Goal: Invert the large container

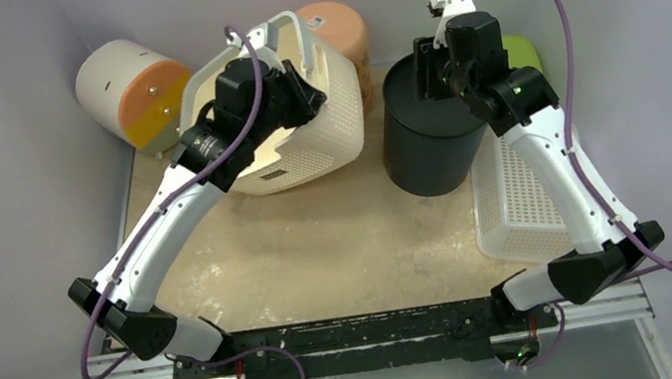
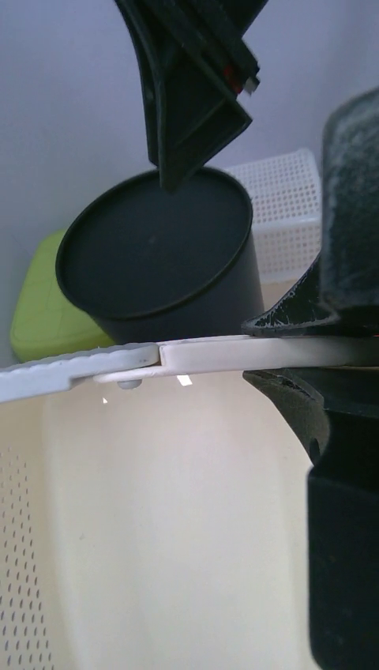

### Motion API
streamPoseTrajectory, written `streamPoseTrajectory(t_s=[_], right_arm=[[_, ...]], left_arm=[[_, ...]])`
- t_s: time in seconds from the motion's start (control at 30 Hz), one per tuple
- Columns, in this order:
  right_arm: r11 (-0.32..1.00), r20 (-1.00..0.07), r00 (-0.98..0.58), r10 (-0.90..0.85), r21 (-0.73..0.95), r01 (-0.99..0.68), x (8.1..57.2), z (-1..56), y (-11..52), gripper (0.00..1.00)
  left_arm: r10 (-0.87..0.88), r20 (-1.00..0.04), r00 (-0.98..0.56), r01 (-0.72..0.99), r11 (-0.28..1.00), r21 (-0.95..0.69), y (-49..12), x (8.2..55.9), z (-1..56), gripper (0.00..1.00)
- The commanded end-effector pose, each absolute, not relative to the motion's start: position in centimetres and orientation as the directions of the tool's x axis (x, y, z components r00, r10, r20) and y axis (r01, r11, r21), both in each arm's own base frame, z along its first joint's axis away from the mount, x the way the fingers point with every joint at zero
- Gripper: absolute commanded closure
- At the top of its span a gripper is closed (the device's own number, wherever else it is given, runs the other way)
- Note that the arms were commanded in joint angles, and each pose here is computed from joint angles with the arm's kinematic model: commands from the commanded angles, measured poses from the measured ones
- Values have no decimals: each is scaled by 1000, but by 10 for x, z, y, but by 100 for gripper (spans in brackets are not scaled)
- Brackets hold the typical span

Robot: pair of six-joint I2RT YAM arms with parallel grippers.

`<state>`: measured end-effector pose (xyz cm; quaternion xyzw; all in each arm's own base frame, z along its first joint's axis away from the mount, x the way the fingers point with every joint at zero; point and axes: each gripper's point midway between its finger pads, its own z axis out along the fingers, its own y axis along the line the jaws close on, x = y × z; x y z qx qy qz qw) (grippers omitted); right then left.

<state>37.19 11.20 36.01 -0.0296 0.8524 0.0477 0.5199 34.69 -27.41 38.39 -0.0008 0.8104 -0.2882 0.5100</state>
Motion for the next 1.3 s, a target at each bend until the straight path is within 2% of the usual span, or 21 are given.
streamPoseTrajectory(t_s=[0.0,0.3,0.43,0.5,0.63,0.9,1.07,1.27], right_arm=[[996,-927,-375,34,65,-69,369,386,102,46],[998,-936,-352,13,33,-51,368,395,92,46],[998,-935,-355,15,38,-56,367,393,93,46],[997,-933,-359,16,40,-61,367,391,94,46],[997,-931,-364,17,44,-66,367,387,95,46],[996,-928,-373,6,40,-83,369,382,98,46],[996,-926,-378,-2,33,-85,368,379,97,46],[995,-923,-384,-5,33,-90,367,374,98,46]], left_arm=[[-535,-734,-417,451,579,-679,-300,329,474,100],[-753,-464,-466,460,242,-854,-296,308,523,100],[-829,-280,-483,461,31,-887,-281,303,544,100],[-855,-221,-469,472,-32,-881,-270,301,550,100],[-886,-219,-409,443,17,-896,-253,304,537,100],[-901,-228,-369,311,111,-944,-236,315,459,100],[-911,-173,-374,266,73,-961,-229,314,415,100],[-910,-221,-351,125,188,-974,-216,313,354,100]])
